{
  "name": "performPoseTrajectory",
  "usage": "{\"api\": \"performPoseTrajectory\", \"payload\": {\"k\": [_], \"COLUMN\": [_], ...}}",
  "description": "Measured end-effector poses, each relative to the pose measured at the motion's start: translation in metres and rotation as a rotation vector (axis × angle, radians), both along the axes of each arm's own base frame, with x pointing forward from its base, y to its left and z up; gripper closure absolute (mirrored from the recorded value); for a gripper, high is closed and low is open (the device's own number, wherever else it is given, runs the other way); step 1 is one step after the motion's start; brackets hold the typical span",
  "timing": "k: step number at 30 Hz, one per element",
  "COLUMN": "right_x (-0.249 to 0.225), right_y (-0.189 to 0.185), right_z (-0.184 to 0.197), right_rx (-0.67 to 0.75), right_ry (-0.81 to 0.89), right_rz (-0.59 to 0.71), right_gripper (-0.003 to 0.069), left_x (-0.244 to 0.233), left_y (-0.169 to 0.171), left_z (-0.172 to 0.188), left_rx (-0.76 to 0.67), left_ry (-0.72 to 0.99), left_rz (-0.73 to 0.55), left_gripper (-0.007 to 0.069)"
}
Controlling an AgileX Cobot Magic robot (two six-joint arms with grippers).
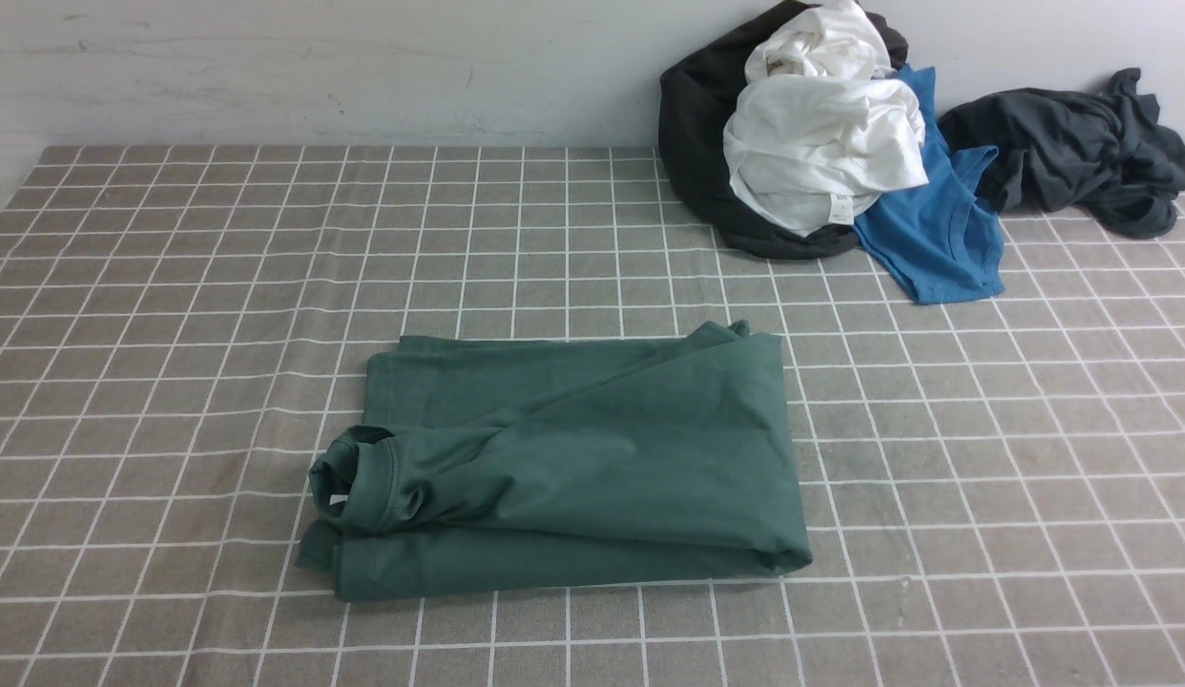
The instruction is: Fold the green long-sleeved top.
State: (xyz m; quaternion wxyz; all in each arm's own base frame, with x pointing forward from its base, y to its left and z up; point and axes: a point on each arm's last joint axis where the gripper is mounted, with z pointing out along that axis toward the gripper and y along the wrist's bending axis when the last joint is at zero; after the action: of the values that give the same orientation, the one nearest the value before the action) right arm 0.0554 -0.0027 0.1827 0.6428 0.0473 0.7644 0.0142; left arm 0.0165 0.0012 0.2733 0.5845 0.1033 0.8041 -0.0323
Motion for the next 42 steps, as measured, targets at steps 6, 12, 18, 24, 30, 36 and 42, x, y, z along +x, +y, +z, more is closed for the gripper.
{"api": "performPoseTrajectory", "payload": {"k": [6,12,18,24,30,36,42], "right_x": [0.0000,-0.0001,-0.0001,-0.0001,-0.0001,-0.0001,-0.0001], "right_y": [0.0002,0.0011,0.0011,0.0011,0.0011,0.0011,0.0011], "right_z": [-0.0003,-0.0006,-0.0003,-0.0004,-0.0004,-0.0004,-0.0004], "right_rx": [-0.002,-0.003,-0.002,-0.002,-0.002,-0.002,-0.002], "right_ry": [0.003,0.006,0.006,0.006,0.006,0.006,0.006], "right_rz": [0.004,0.021,0.021,0.021,0.021,0.021,0.021], "right_gripper": [0.0673,0.0673,0.0673,0.0673,0.0673,0.0673,0.0673], "left_x": [0.0000,0.0000,0.0000,0.0000,0.0000,0.0000,0.0004], "left_y": [0.0000,0.0000,0.0000,0.0000,0.0000,0.0000,-0.0001], "left_z": [0.0000,0.0000,0.0000,0.0000,0.0000,0.0000,0.0001], "left_rx": [0.000,0.000,0.000,0.000,0.000,0.000,0.000], "left_ry": [0.000,0.000,0.000,0.000,0.000,0.000,-0.005], "left_rz": [0.000,0.000,0.000,0.000,0.000,0.000,0.000], "left_gripper": [0.0632,0.0632,0.0632,0.0632,0.0632,0.0632,0.0632]}}
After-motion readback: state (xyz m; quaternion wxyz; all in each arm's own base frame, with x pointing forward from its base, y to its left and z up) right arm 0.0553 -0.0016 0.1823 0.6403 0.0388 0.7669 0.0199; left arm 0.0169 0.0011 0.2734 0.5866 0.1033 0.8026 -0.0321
